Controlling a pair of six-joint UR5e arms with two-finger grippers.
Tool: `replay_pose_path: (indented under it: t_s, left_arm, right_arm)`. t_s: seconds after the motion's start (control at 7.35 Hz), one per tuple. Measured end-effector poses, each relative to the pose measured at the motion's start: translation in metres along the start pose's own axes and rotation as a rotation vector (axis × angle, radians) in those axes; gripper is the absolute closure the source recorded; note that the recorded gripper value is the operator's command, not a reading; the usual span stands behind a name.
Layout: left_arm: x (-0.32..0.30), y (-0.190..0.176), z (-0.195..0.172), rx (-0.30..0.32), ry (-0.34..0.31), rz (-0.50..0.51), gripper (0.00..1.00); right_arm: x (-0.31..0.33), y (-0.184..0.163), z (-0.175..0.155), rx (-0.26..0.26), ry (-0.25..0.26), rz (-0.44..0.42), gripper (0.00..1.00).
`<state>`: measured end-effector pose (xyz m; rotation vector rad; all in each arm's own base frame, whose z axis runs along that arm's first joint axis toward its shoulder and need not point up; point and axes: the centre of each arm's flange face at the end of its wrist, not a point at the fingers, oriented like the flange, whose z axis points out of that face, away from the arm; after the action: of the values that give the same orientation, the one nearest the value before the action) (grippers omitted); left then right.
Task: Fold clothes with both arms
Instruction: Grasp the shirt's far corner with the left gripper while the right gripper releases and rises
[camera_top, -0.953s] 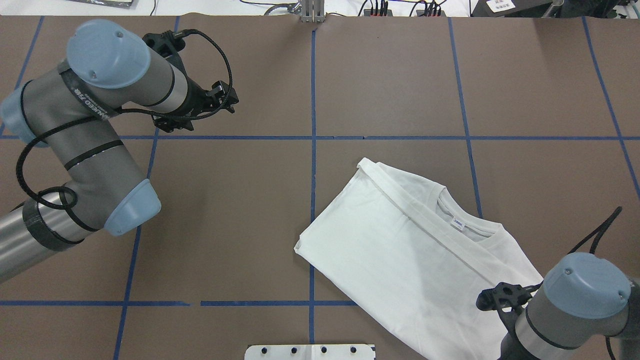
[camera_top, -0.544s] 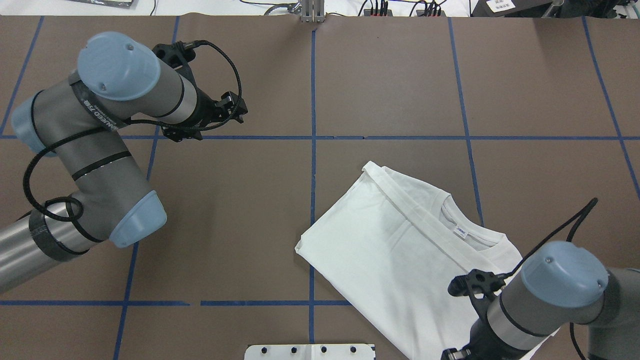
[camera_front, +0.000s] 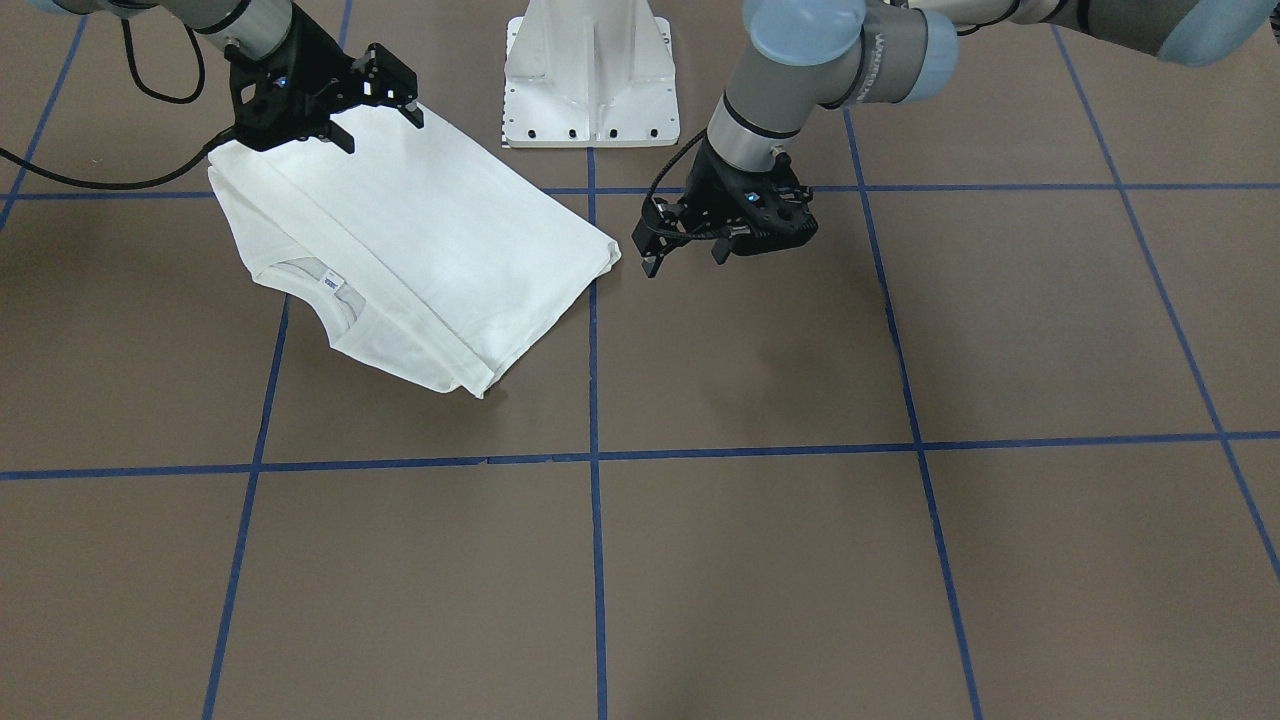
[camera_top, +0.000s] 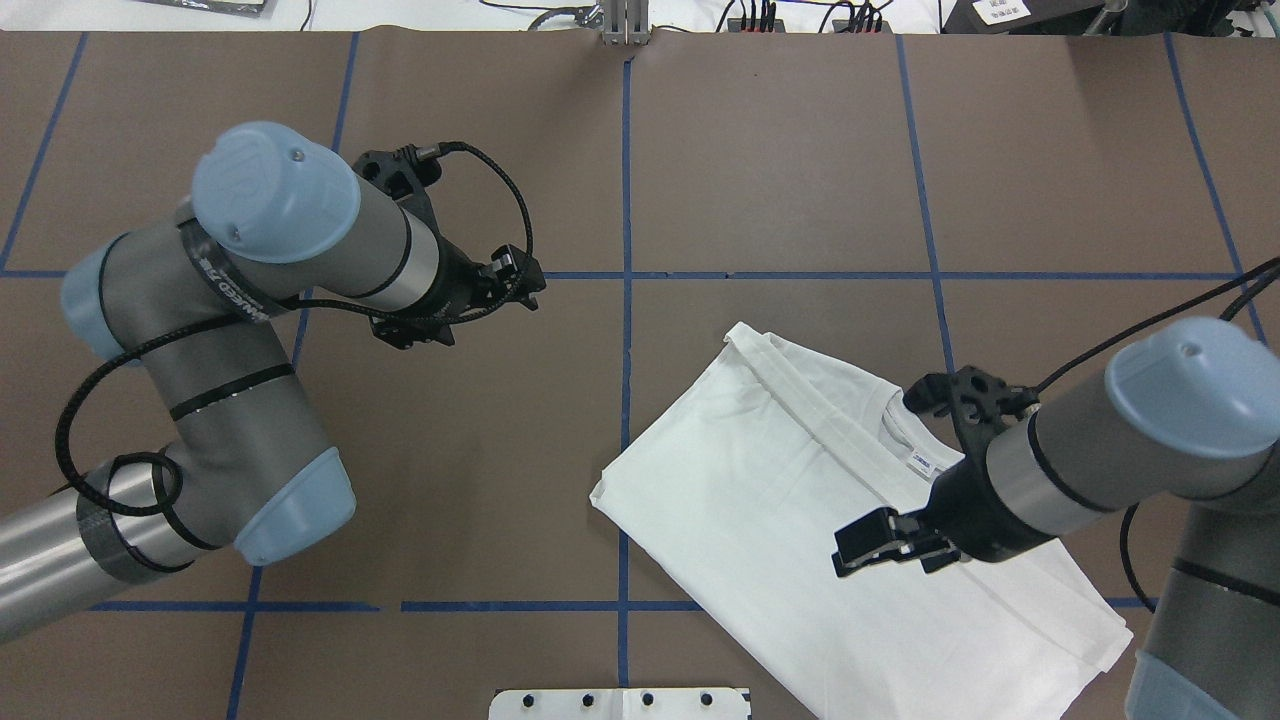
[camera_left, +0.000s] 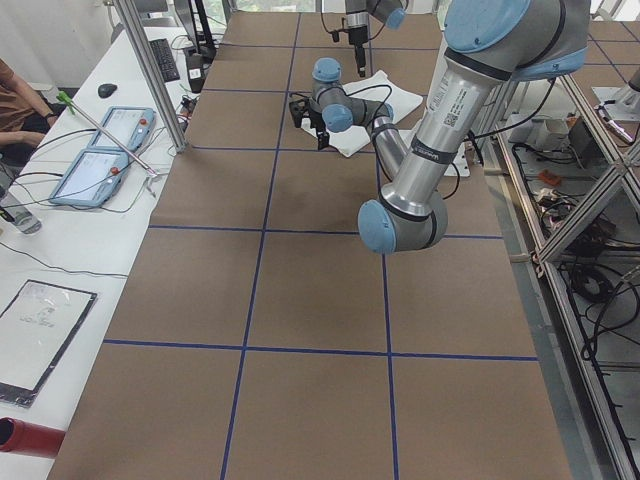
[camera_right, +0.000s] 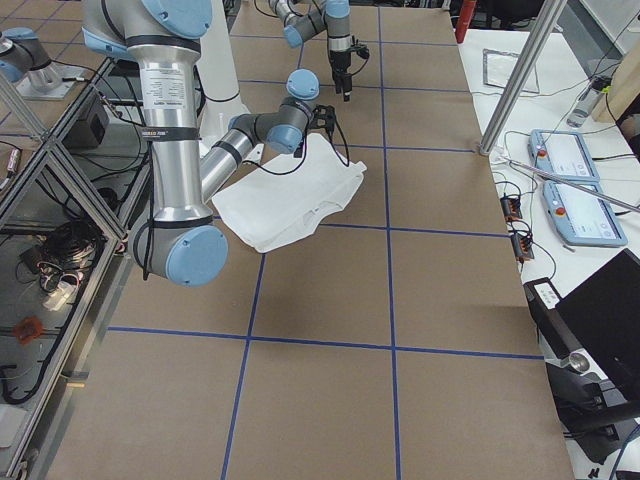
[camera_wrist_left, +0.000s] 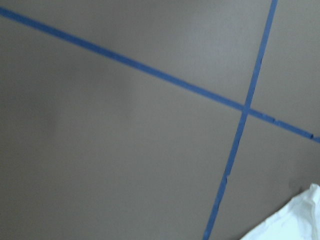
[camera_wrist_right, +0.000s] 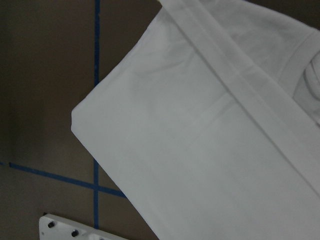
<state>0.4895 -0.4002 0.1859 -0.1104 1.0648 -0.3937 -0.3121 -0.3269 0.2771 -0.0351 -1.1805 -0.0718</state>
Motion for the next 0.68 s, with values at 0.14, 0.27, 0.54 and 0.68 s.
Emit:
replay_pose_path:
  t_s: [0.14, 0.27, 0.54, 0.68]
  left_arm:
    - [0.008, 0.031, 0.021, -0.043, -0.007, -0.05, 0.01]
    - [0.015, 0.052, 0.049, -0.057, -0.012, -0.092, 0.01]
    - [0.019, 0.072, 0.096, -0.054, -0.024, -0.14, 0.01]
    - [0.017, 0.077, 0.109, -0.053, -0.034, -0.146, 0.01]
  right_arm:
    - [0.004, -0.017, -0.022, 0.064, -0.018, 0.005, 0.0]
    - [0.007, -0.026, -0.034, 0.101, -0.025, 0.01, 0.0]
    - [0.011, -0.035, -0.038, 0.132, -0.02, 0.018, 0.0]
    - [0.011, -0.038, -0.037, 0.139, -0.016, 0.02, 0.0]
